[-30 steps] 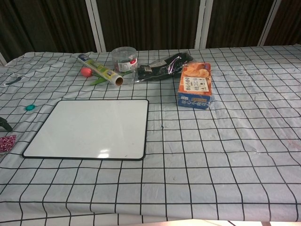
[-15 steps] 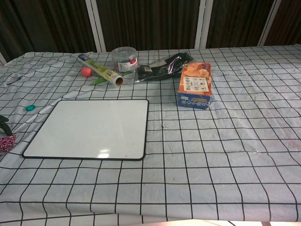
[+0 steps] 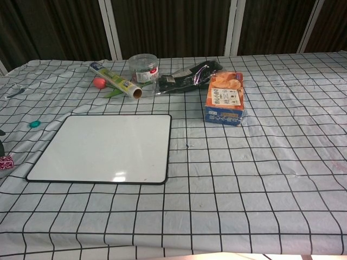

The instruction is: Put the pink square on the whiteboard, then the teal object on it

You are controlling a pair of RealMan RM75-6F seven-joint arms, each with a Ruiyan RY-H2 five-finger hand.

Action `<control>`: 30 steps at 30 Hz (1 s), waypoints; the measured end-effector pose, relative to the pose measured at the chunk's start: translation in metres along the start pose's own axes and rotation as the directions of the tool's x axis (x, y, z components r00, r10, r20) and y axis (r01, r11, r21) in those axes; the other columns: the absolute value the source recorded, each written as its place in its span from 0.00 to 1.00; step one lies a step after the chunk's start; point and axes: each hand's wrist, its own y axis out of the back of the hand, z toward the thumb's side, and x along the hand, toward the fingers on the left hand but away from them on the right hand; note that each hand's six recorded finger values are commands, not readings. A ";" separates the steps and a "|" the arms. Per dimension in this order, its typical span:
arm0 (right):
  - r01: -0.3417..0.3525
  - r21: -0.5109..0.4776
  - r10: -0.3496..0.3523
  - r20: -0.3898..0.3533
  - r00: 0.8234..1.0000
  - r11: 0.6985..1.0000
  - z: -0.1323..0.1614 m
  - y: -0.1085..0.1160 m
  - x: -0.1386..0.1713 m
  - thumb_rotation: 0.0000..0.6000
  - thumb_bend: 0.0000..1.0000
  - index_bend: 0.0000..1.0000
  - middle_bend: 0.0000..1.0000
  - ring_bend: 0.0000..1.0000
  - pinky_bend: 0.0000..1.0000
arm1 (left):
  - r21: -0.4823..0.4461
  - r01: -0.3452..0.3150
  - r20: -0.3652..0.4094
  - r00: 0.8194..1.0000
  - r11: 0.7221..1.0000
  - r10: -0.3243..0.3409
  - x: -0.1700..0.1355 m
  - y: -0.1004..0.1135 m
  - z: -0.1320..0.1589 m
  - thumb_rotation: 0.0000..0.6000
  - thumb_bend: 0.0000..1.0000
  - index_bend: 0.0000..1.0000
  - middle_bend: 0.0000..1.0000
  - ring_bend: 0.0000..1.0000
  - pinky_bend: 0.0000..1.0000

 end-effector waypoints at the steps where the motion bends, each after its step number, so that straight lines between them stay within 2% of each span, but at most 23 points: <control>1: 0.000 0.000 0.000 0.000 1.000 1.000 0.000 0.000 0.000 1.00 0.26 0.00 0.00 0.00 0.00 | 0.000 -0.001 0.000 1.000 1.000 0.001 0.000 0.001 0.000 1.00 0.31 0.46 0.05 0.00 0.10; 9: -0.005 0.001 0.005 -0.004 1.000 1.000 0.001 -0.001 -0.001 1.00 0.26 0.00 0.00 0.00 0.00 | -0.012 -0.036 0.002 0.999 0.999 0.036 0.002 0.016 0.002 1.00 0.31 0.44 0.05 0.00 0.10; 16: -0.002 -0.002 0.002 0.000 1.000 1.000 0.000 0.000 -0.001 1.00 0.26 0.00 0.00 0.00 0.00 | -0.052 -0.104 0.020 0.994 0.993 0.105 0.006 0.043 0.017 1.00 0.31 0.42 0.05 0.00 0.10; 22: -0.010 0.001 0.010 -0.004 1.000 1.000 0.001 -0.001 -0.003 1.00 0.26 0.00 0.00 0.00 0.00 | -0.096 -0.128 0.111 0.984 0.987 0.138 0.009 0.063 0.059 1.00 0.31 0.40 0.05 0.00 0.10; 30: -0.007 -0.007 0.007 0.003 1.000 1.000 -0.002 0.001 -0.002 1.00 0.26 0.00 0.00 0.00 0.00 | -0.064 -0.110 0.239 0.963 0.992 0.122 0.017 0.056 0.131 1.00 0.31 0.37 0.05 0.00 0.09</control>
